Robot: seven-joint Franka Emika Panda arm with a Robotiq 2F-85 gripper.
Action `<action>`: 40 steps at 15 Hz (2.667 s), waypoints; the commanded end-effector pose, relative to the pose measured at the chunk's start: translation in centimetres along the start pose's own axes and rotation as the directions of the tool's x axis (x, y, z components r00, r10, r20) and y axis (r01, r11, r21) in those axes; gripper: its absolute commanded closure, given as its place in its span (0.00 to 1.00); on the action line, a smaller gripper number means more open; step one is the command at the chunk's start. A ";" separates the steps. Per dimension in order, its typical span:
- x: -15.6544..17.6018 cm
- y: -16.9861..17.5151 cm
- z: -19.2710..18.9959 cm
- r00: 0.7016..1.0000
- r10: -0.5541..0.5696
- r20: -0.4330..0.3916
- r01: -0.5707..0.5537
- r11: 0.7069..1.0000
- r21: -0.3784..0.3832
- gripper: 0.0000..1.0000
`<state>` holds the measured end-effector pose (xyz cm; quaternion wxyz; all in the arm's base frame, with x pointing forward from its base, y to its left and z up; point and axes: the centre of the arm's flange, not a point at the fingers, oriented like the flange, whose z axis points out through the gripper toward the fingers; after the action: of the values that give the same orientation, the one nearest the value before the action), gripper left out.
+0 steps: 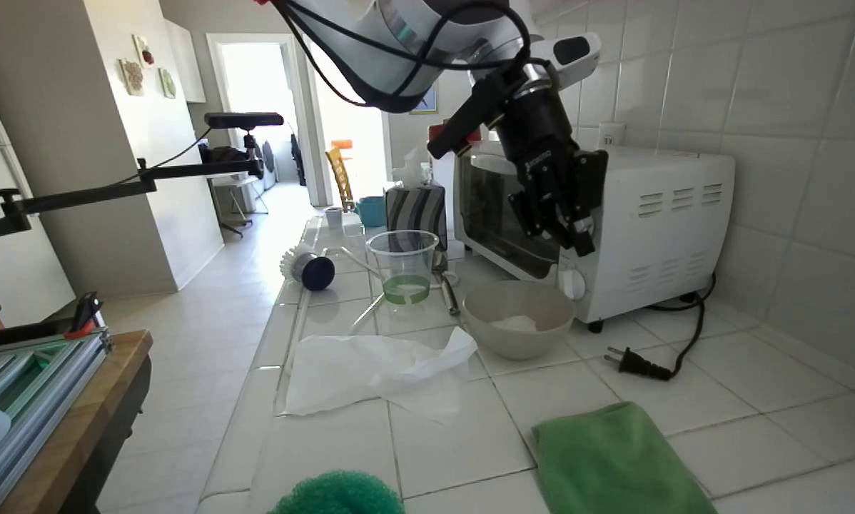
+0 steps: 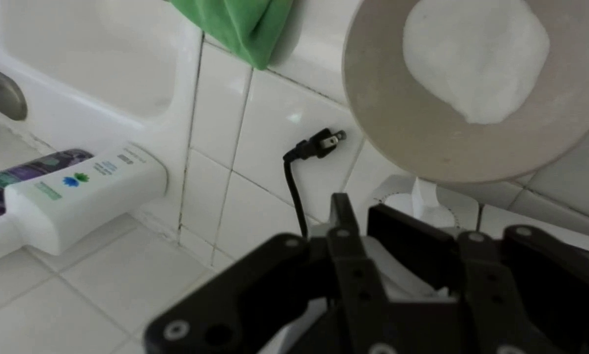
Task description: Turn the top knob of the microwave to the right
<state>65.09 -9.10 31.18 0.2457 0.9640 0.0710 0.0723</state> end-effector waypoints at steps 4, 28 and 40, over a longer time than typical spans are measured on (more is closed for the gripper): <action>-1.2 1.9 -2.9 0.994 0.051 -0.094 -0.037 0.989 0.143 0.96; -2.7 2.2 -1.5 0.976 0.182 -0.122 -0.128 0.925 0.359 0.97; -2.8 2.1 -2.3 0.973 0.195 -0.125 -0.135 0.916 0.378 0.45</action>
<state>62.81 -10.26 32.42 0.0576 0.9885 0.0089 0.1396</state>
